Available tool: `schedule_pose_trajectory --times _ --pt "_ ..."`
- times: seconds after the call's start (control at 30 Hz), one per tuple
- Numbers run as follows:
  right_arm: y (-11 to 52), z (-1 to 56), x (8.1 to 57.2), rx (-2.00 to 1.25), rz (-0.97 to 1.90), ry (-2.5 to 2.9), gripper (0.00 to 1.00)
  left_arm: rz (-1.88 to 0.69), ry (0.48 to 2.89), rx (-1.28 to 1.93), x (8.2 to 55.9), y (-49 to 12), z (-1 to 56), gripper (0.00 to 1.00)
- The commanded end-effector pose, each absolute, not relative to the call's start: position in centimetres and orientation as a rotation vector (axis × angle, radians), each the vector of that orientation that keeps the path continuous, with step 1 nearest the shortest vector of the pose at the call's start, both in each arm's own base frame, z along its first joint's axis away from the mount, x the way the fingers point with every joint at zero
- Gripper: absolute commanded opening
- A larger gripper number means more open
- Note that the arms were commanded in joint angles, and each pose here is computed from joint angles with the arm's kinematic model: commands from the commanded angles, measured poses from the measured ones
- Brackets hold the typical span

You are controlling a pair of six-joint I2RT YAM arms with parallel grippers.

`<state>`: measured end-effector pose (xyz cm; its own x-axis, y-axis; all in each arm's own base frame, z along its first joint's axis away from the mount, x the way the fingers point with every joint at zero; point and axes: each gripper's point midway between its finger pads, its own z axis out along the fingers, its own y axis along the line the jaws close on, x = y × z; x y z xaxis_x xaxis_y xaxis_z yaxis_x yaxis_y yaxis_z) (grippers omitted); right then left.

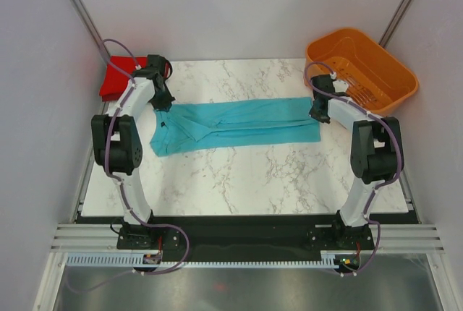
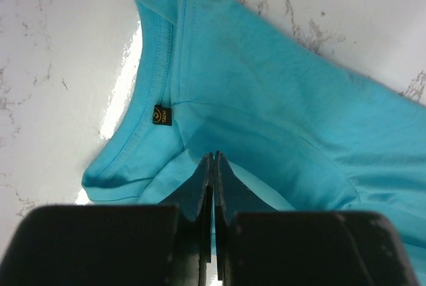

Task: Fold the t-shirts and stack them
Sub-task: Fold the tshirt

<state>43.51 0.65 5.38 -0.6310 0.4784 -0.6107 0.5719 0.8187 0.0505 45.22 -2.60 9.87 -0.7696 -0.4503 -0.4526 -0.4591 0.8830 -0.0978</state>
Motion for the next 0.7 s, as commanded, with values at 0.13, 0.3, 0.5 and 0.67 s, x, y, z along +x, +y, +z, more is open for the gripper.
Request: schedule_pose_trajectory --times 0.13,0.3,0.5,0.67 --pt "-0.1 5.3 44.6 0.773 -0.258 2.356 0.0 0.089 2.554 -0.618 47.0 -1.0 10.3 0.02" --pt "0.5 6.0 45.5 0.768 -0.207 2.348 0.0 0.075 2.583 -0.582 47.2 -1.4 9.8 0.02" --pt "1.3 6.3 45.6 0.773 -0.174 2.343 0.02 0.09 2.604 -0.567 46.6 -1.2 10.0 0.02" --pt "1.7 5.5 45.2 0.78 -0.176 2.365 0.05 0.134 2.615 -0.554 45.7 -0.8 10.1 0.02"
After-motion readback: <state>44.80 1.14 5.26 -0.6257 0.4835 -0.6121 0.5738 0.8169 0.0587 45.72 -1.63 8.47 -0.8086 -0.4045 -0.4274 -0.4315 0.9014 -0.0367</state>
